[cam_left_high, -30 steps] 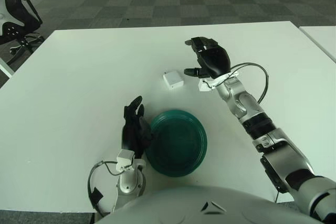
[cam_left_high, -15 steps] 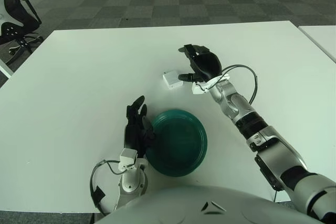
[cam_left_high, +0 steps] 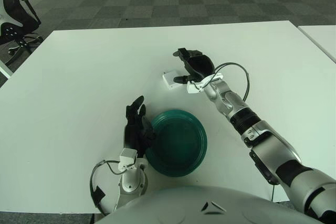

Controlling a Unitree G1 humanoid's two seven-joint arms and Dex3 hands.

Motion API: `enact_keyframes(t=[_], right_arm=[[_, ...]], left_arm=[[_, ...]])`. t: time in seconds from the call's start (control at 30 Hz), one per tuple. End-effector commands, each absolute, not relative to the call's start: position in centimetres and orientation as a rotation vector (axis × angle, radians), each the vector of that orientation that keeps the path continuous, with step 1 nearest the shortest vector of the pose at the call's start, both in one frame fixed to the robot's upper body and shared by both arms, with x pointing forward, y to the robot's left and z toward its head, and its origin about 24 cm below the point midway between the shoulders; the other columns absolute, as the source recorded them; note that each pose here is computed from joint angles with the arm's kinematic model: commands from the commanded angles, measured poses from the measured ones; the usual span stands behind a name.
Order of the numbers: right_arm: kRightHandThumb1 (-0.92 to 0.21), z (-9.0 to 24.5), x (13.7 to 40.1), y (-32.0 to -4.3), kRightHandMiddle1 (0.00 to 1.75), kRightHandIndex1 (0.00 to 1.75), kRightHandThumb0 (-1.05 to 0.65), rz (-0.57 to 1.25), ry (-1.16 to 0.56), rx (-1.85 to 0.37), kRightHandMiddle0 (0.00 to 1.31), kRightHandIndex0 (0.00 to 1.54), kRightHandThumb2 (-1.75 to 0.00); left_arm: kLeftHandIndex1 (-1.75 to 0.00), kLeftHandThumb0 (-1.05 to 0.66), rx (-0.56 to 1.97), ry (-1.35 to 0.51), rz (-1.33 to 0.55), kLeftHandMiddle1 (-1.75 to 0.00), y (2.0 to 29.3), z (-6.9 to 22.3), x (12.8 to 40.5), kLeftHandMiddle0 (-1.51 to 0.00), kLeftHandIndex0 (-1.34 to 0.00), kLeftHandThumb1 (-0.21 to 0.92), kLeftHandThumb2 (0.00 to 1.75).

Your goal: Put the charger into the plate.

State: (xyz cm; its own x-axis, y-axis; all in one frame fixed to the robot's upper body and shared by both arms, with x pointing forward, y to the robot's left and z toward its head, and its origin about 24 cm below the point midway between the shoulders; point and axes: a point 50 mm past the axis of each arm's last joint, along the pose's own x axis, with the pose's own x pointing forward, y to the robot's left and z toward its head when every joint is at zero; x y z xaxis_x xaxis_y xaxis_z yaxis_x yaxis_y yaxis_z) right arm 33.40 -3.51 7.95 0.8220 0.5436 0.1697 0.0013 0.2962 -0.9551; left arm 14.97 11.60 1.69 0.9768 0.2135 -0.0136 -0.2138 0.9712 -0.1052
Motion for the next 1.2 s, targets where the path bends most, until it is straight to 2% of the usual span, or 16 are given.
enact_keyframes(t=[0.0, 0.6, 1.17], right_arm=[[-0.92, 8.3, 33.7, -2.7, 0.75, 0.00, -0.82, 0.395, -0.546, -1.235, 0.00, 0.34, -0.63], [-0.92, 7.0, 33.8, -0.7, 0.68, 0.00, -0.80, 0.486, -0.551, -1.302, 0.00, 0.32, -0.66], [-0.92, 6.6, 34.1, 0.3, 0.54, 0.00, -0.78, 0.577, -0.531, -1.372, 0.00, 0.29, -0.65]], left_arm=[[-0.91, -0.82, -0.134, 0.017, 0.230, -0.01, 11.0, 1.5, 15.1, -0.35, -0.02, 0.92, 1.01], [-0.90, -0.83, -0.143, -0.004, 0.236, -0.01, 10.6, 1.3, 15.1, -0.37, -0.02, 0.92, 1.01], [-0.90, -0.81, -0.185, -0.013, 0.243, 0.00, 10.1, 1.3, 15.2, -0.36, -0.01, 0.92, 1.00]])
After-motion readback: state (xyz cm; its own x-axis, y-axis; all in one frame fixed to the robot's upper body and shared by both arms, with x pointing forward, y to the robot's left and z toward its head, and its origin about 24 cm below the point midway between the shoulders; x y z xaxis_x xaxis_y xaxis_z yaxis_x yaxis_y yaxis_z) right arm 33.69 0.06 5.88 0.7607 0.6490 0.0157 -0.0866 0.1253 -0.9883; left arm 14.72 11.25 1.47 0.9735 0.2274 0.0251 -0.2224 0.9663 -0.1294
